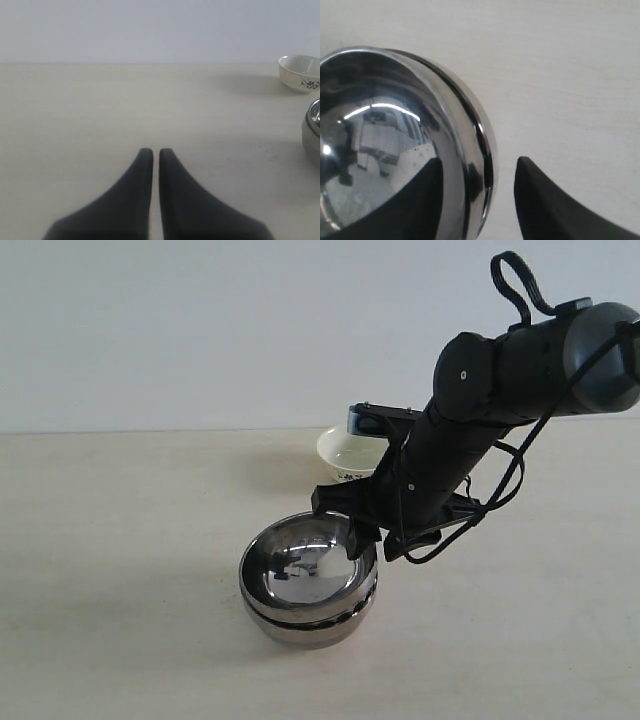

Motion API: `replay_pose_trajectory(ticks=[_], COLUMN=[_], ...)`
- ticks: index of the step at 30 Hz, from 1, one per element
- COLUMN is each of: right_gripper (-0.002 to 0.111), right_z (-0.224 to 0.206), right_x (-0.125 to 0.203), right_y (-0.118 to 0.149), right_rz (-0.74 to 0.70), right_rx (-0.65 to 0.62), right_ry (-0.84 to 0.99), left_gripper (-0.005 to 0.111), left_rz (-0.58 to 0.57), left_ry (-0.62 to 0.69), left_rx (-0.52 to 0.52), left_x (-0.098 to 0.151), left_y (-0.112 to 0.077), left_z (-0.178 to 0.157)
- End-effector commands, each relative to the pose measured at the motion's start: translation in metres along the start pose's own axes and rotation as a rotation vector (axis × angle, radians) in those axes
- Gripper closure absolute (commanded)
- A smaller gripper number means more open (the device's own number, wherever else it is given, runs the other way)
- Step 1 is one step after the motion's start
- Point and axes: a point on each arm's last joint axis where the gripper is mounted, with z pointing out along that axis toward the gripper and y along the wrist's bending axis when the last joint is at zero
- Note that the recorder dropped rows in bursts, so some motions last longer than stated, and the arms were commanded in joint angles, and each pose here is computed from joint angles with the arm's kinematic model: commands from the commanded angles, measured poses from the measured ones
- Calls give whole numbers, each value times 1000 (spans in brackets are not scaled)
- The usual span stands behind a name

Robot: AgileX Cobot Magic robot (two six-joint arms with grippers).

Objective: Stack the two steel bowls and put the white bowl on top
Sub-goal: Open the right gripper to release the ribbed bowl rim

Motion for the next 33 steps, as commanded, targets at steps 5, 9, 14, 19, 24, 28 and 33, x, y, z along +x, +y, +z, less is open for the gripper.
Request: replay_pose_trajectory(ticks=[5,9,14,19,24,28,33], right_gripper=[93,108,108,108,104,82,67], right_z=[-3,-3,-3,-3,-3,-3,-3], right_x=[-2,-2,-3,-4,-4,-3,-1], right_y=[2,2,2,2,2,3,3], right_rz=[-40,-40,-41,-37,-29,-22,-28], right_rx=[-3,-3,-3,-8,-8,-15,-16], right_ry=[-19,-19,-29,-35,-35,-27,-13], left_gripper=[103,103,103,103,103,103,103], left_rz=[-18,-18,-18,-18,-18,-18,-18], left_ry=[-3,-3,-3,-3,-3,-3,-3], left_rx=[-1,-1,-1,-1,-1,-1,-1], left_x=[1,1,1,1,1,1,1], left_y=[0,0,0,0,0,0,0], left_z=[0,0,0,0,0,0,0])
